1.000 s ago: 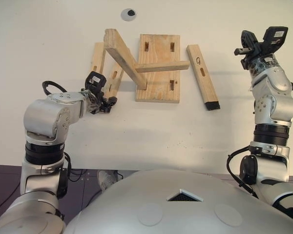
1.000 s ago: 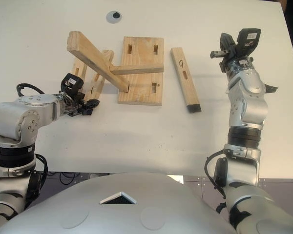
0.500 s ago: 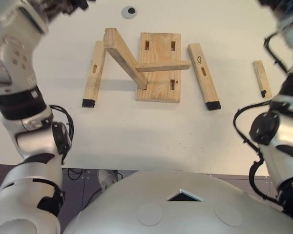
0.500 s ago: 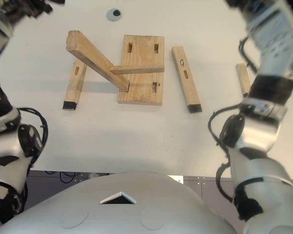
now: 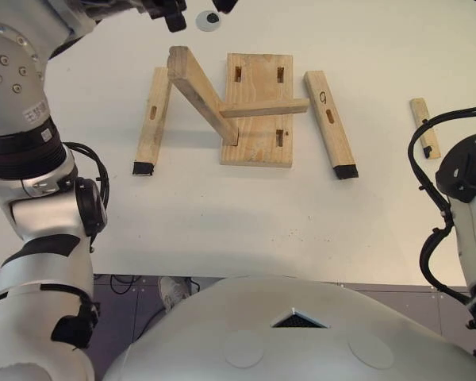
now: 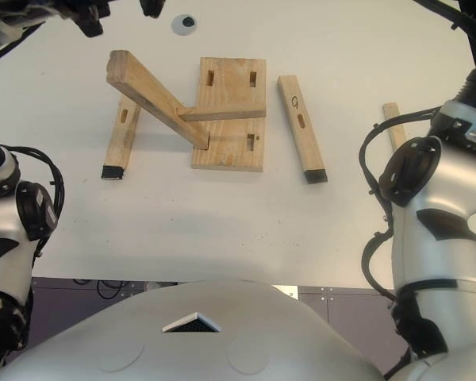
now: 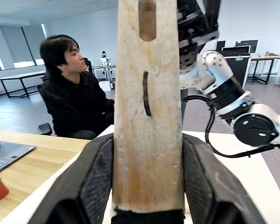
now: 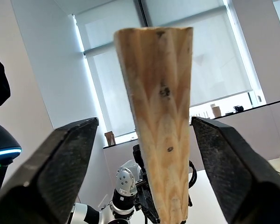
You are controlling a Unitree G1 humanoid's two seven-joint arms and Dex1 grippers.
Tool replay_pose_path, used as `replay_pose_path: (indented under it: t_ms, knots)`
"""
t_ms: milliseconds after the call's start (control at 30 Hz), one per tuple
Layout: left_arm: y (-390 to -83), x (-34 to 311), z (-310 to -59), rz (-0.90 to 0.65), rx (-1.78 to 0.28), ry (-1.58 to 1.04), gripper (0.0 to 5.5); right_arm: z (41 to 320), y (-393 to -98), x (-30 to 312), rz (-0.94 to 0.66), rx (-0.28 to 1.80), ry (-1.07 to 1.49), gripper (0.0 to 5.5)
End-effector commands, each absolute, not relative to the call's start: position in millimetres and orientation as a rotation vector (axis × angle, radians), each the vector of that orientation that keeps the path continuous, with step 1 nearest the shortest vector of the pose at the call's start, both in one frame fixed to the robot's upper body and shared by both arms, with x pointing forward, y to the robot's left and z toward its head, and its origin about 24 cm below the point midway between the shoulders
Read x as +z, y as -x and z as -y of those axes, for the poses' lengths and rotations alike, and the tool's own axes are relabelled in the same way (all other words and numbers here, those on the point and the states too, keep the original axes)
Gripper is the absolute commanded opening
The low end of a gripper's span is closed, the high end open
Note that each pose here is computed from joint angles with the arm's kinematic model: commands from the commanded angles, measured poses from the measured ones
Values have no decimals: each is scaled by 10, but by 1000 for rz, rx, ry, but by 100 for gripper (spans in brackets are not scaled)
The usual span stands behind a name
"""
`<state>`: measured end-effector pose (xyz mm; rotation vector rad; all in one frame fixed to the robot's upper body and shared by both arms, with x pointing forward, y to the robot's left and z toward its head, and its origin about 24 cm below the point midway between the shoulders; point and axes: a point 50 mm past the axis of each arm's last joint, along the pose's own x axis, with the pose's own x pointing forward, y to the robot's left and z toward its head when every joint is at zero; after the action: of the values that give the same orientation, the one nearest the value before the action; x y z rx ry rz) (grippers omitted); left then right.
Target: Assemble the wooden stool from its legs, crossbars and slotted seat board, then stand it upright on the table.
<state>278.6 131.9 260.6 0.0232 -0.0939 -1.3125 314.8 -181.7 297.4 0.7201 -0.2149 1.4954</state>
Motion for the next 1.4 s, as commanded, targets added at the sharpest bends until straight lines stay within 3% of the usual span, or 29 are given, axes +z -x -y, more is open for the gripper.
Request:
replay_pose_path:
  t_ms: [33, 300, 567, 600, 833, 933, 1100, 1400]
  knots:
    - [-2750, 2538, -1288, 60, -1334, -32, 199, 1840, -3109, 3044, 204, 1556, -744, 388]
    - [-2598, 2443, -1267, -74, -1468, 48, 199, 1878, -2877, 3061, 195, 1743, -761, 254]
    - [-2739, 2487, -1296, -18, -1356, 63, 199, 1799, -2947, 3025, 235, 1597, -705, 227]
    - [-2772, 2508, -1306, 3, -1330, 66, 238, 1804, -2961, 3041, 254, 1571, -702, 221]
    - [-2768, 2573, -1331, 55, -1327, 86, 339, 1932, -3051, 3172, 364, 1414, -644, 209]
    - [-2753, 2624, -1333, 98, -1325, 107, 377, 2029, -3122, 3075, 340, 1334, -625, 206]
    - [-2811, 2734, -1408, 211, -1244, 150, 377, 2101, -3180, 2800, 247, 1253, -524, 205]
    - [-2839, 2717, -1487, 227, -1183, 183, 377, 2183, -3165, 2184, 96, 1146, -432, 205]
